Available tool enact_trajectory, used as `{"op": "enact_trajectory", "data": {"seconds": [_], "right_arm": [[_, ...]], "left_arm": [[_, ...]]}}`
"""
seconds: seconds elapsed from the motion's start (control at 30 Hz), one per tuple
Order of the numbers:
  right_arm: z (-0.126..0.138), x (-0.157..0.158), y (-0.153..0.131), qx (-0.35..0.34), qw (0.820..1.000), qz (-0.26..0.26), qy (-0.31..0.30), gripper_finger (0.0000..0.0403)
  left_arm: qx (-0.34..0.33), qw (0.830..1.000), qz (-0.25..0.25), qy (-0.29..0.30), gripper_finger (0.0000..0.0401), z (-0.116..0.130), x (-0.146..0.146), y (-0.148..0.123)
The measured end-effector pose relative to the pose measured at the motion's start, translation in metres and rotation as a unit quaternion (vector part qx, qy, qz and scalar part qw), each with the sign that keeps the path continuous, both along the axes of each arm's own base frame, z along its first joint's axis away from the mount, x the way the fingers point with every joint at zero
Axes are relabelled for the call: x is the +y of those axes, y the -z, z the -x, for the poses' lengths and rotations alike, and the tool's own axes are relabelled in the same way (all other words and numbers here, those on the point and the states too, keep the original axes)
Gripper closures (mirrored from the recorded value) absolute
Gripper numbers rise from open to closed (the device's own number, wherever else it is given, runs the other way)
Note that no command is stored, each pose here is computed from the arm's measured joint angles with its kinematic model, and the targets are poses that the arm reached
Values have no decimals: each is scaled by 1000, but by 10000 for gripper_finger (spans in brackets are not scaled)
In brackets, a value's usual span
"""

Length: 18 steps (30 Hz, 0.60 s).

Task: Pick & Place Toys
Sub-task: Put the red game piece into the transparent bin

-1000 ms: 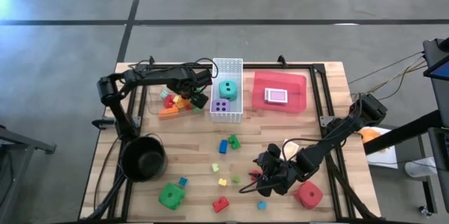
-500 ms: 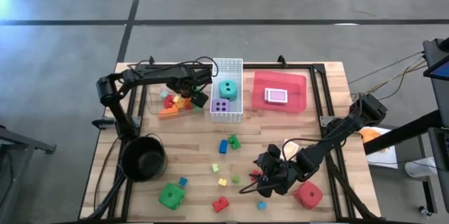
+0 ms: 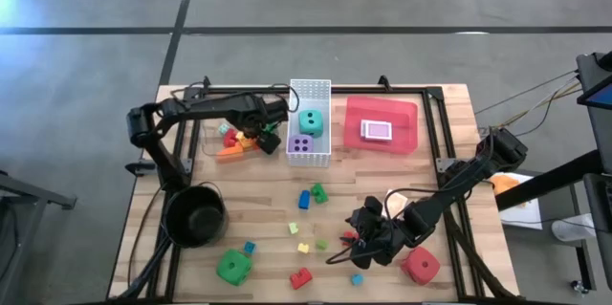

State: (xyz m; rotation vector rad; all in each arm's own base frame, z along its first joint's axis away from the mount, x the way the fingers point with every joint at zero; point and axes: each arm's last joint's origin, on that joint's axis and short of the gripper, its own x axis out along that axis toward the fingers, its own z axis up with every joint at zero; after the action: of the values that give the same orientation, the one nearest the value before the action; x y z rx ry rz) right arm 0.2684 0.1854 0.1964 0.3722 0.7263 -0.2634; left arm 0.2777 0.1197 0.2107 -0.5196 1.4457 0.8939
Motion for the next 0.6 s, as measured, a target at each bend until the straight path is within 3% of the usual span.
{"op": "enact_trajectory", "data": {"seconds": [0.2, 0.37, 0.6], "right_arm": [[0, 0, 0, 1, 1000, 2, -4, 148], [1, 2, 1, 28, 998, -8, -56, 148], [5, 4, 3, 53, 995, -7, -82, 148]], "left_arm": [[17, 998, 2, 61, 160, -9, -33, 0], [13, 992, 4, 122, 160, -17, -69, -2], [-47, 978, -22, 200, 160, -13, -123, -27]]}}
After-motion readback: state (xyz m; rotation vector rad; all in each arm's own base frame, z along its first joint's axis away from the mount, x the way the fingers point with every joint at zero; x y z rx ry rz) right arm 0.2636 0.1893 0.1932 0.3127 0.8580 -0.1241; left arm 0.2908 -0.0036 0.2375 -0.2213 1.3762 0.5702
